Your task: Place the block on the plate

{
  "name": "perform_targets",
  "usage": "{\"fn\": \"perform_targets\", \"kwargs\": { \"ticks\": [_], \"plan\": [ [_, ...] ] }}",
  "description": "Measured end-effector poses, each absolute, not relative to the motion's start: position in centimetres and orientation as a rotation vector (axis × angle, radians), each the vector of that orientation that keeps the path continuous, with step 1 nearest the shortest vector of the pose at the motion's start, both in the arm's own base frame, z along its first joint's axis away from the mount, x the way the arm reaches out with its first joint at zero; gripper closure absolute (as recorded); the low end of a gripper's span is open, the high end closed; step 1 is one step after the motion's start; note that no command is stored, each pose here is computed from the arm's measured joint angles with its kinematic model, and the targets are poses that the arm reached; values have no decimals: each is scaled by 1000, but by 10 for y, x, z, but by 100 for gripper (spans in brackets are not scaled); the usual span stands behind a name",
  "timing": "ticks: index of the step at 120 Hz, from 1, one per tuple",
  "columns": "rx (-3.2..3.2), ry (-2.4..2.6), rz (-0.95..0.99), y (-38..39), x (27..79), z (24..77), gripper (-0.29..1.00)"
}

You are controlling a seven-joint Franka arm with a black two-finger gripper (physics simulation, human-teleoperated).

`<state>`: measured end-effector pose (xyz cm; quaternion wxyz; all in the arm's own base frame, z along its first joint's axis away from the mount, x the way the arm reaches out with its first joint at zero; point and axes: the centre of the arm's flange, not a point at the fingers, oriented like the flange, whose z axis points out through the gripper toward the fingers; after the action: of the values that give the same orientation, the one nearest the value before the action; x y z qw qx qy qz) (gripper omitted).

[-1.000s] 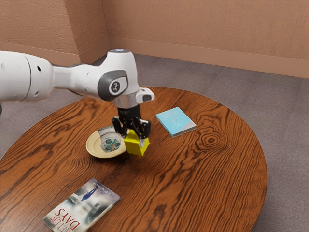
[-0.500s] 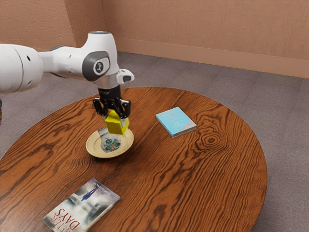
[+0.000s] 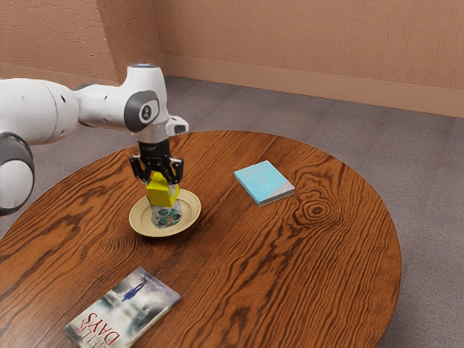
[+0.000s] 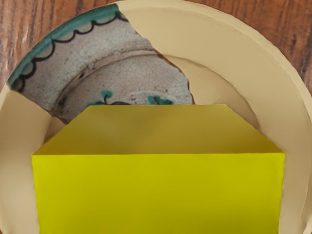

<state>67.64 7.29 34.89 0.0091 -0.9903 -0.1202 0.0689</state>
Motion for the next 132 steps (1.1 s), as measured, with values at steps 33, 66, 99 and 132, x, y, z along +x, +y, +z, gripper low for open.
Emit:
{"fn": "perform_targets", "kwargs": {
  "ticks": [33, 66, 99, 132],
  "plan": [
    [-3094, -352, 276, 70, 680, 307, 32],
    [-3103, -348, 294, 69, 680, 294, 19],
    [-3123, -347, 193, 69, 678, 346, 5],
    [-3153, -267, 168, 35, 656, 427, 1]
  ]
}}
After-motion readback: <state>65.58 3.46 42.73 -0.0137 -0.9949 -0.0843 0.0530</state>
